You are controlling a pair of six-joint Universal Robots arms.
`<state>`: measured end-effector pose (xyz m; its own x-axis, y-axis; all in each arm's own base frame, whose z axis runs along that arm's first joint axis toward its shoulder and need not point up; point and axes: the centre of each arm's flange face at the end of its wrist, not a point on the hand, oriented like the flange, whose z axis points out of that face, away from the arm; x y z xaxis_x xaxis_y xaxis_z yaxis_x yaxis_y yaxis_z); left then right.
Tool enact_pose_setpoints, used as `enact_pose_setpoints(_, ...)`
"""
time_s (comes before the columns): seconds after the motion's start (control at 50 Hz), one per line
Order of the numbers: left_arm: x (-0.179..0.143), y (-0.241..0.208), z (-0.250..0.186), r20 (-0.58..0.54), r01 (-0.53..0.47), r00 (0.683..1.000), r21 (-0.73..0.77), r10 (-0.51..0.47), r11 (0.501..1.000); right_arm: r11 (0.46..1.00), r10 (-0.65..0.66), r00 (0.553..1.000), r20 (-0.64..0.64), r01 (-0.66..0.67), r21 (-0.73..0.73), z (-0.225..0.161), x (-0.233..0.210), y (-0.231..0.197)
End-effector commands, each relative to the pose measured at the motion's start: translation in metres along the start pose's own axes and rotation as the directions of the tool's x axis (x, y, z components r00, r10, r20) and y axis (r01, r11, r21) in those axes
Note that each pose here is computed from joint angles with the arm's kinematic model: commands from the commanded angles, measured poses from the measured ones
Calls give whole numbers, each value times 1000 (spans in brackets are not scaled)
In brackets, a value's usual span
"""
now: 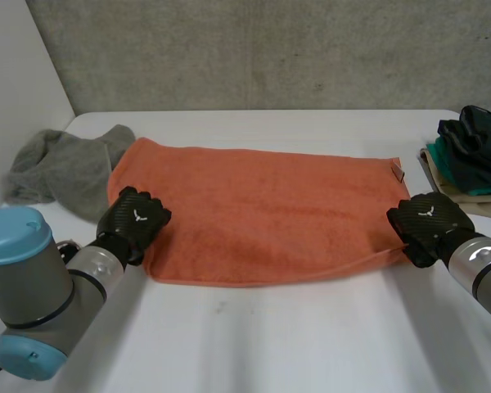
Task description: Fold the laundry.
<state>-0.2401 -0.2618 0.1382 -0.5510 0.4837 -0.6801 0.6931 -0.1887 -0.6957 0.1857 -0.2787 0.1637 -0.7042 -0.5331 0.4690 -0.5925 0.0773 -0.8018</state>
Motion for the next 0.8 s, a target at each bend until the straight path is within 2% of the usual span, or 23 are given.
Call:
enact_pose_setpoints(0.02,-20,-7,-8,40,24,999,-5,-23,1000,1000,26,999,-39,-26,0,3,14,1)
enact_pose_setpoints(0.14,-35,-3,-15,73,129,989,-6,-128,992,999,45,997,-63,-45,1,10,20,9)
enact_pose_setpoints(0.2,-49,5,-16,109,236,966,-9,-234,972,998,60,995,-78,-60,-1,12,26,11)
enact_pose_setpoints(0.22,-57,11,-16,127,296,948,-10,-292,955,998,70,994,-89,-70,-3,13,30,13)
enact_pose_setpoints(0.28,-65,18,-14,139,386,914,-1,-382,922,997,81,992,-99,-81,1,15,34,13)
enact_pose_setpoints(0.3,-70,22,-13,140,442,888,5,-439,897,996,88,991,-99,-88,4,15,35,14)
enact_pose_setpoints(0.38,-74,33,-13,146,538,834,-4,-531,843,995,98,991,-90,-98,2,17,33,15)
enact_pose_setpoints(0.46,-71,35,-13,145,573,813,-17,-565,820,995,97,991,-89,-98,3,17,33,15)
enact_pose_setpoints(0.56,-53,43,-9,111,590,806,-69,-581,805,995,99,991,-88,-100,2,17,33,16)
enact_pose_setpoints(0.64,-36,39,-6,79,580,815,-84,-574,811,995,100,991,-86,-100,2,17,32,16)
enact_pose_setpoints(0.8,-25,39,7,115,566,824,-109,-555,817,994,105,992,-74,-106,-10,17,28,19)
